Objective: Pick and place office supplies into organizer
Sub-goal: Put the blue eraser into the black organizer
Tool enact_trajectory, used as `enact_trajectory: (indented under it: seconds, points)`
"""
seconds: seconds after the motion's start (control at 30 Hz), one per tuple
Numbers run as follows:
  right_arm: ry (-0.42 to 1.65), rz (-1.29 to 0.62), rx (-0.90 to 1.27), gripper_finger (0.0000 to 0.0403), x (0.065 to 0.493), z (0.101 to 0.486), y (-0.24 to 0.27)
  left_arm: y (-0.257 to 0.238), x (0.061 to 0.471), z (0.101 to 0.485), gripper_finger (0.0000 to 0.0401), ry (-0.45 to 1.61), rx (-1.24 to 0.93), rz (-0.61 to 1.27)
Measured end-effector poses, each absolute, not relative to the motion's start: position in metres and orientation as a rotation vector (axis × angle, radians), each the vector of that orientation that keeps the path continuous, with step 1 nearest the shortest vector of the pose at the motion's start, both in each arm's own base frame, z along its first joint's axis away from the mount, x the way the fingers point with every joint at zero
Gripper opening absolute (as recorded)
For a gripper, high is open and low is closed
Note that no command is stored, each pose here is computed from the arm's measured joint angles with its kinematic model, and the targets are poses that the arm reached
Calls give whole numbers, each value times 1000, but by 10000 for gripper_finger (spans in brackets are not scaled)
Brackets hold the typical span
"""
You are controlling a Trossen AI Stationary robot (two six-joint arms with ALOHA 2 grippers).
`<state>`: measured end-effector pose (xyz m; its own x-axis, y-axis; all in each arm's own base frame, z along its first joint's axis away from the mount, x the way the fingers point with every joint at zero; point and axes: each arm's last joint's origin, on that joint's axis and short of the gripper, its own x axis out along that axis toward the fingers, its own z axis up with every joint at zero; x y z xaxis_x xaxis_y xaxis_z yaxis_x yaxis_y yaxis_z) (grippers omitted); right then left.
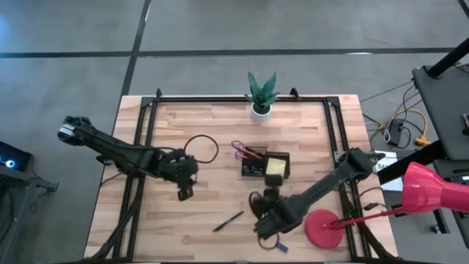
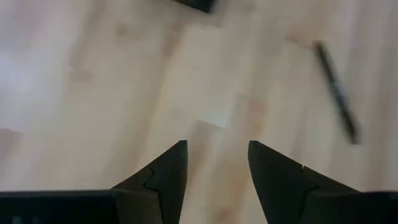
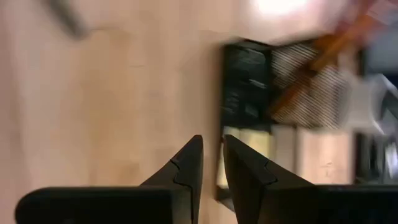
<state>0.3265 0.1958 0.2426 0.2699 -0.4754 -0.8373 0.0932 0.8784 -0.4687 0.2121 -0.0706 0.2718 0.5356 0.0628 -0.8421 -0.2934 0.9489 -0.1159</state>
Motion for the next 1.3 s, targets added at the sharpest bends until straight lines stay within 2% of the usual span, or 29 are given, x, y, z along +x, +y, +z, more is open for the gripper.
enact_trajectory:
  seconds: [0.13,0.3,0.47,0.6,0.7,0.87,1.0,1.13,1.3]
  points:
    - [1299,-118,-443,54,345,215,212,-74,206,251,154,882,-435,99]
    - [1274,216,-333,54,374,201,210,-77,205,217,154,751,-601,-42]
    - [1227,252,-283,54,395,196,190,-84,200,189,154,707,-673,-109]
    - [1255,314,-195,54,407,185,175,-89,196,175,154,756,-678,-109]
    - [1296,327,-173,54,409,173,171,-95,195,171,154,773,-669,-127]
    - [1372,334,-121,54,398,173,179,-105,198,174,154,736,-683,-210]
    - [1438,206,25,54,378,187,198,-107,198,171,154,742,-675,-211]
    - [1420,81,221,54,354,209,230,-106,198,166,154,744,-658,-182]
    - [1440,-31,378,54,321,212,274,-106,198,161,154,754,-606,-183]
